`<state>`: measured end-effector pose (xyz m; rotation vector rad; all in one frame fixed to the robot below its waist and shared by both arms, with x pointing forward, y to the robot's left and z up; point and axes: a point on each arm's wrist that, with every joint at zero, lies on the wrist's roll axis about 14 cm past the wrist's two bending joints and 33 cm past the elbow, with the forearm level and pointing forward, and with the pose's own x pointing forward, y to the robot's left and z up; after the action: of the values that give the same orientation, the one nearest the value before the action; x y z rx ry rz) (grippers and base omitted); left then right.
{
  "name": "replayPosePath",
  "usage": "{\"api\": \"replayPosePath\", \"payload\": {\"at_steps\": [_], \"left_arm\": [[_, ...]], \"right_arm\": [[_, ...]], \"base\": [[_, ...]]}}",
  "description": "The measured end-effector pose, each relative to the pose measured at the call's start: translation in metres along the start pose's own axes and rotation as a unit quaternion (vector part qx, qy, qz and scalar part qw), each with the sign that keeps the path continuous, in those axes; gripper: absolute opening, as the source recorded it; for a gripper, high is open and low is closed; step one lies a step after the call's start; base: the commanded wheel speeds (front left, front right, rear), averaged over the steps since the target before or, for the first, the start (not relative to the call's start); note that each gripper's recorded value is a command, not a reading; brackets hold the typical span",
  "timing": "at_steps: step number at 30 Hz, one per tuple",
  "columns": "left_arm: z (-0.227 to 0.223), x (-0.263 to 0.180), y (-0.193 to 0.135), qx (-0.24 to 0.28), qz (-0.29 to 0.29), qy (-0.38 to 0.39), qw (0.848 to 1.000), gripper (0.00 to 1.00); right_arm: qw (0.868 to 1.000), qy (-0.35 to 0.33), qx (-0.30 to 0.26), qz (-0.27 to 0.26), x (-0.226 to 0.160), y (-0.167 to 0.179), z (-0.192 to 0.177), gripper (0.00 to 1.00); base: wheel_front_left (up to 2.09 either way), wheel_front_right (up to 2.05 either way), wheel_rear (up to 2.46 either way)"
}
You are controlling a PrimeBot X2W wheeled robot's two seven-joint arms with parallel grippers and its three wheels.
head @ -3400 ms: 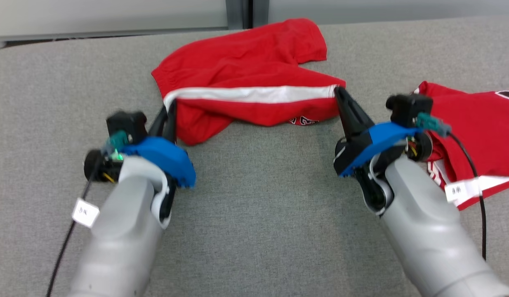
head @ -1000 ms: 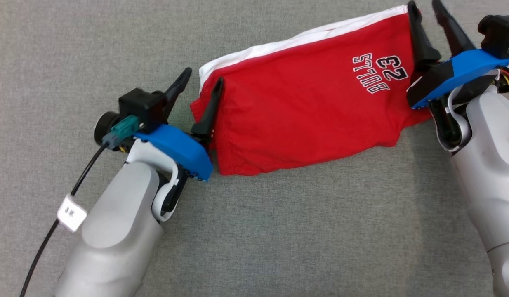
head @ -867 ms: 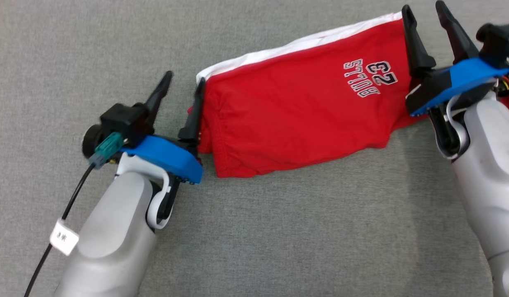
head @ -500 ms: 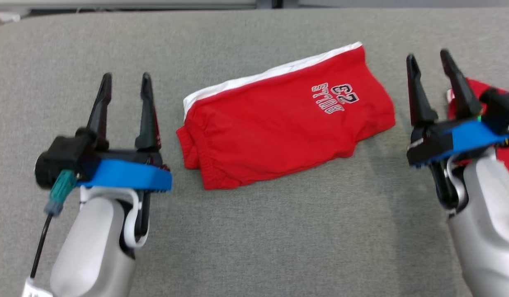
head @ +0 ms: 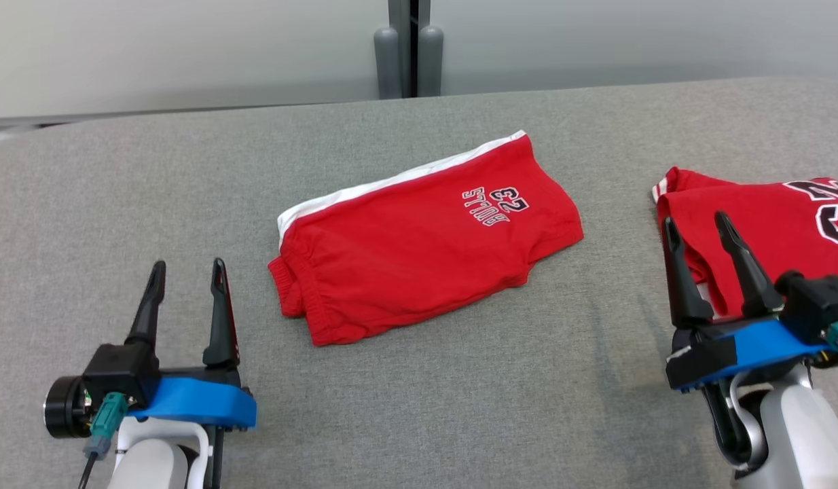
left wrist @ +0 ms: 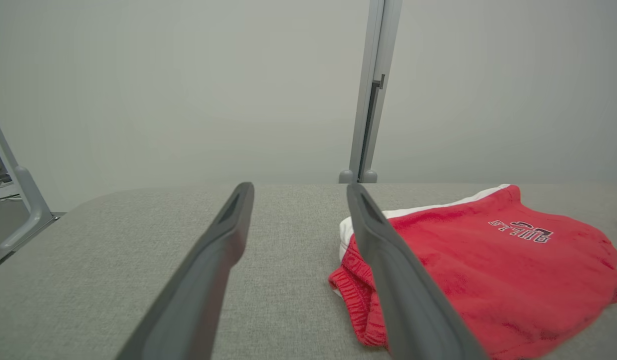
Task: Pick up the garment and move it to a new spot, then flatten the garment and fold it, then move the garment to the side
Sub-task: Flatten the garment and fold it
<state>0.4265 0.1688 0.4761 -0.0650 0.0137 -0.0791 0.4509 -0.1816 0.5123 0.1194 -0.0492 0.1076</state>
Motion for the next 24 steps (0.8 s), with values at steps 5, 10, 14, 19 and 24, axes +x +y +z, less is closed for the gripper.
{"api": "replayPosePath", "payload": {"at_steps": [5,10,14,19,24], "left_arm": [[-0.005,-0.007,-0.003,-0.004,-0.002,0.009,1.0,1.0],[-0.008,-0.008,-0.004,-0.004,-0.004,0.015,1.0,1.0],[-0.01,-0.008,-0.004,-0.003,-0.005,0.019,1.0,1.0],[-0.01,-0.006,-0.003,-0.002,-0.005,0.02,1.0,1.0],[-0.01,0.004,-0.003,-0.002,-0.008,0.018,1.0,1.0]], "right_arm": [[1.0,0.004,0.0,-0.011,-0.017,-0.004,0.006,1.0],[1.0,0.007,0.002,-0.017,-0.022,-0.005,0.009,1.0],[1.0,0.006,0.002,-0.018,-0.022,-0.005,0.011,1.0],[1.0,0.008,0.003,-0.018,-0.02,-0.005,0.011,1.0],[1.0,0.023,0.002,-0.02,-0.014,-0.007,0.001,1.0]], "base": [[0.0,0.0,0.0],[0.0,0.0,0.0],[0.0,0.0,0.0],[0.0,0.0,0.0],[0.0,0.0,0.0]]}}
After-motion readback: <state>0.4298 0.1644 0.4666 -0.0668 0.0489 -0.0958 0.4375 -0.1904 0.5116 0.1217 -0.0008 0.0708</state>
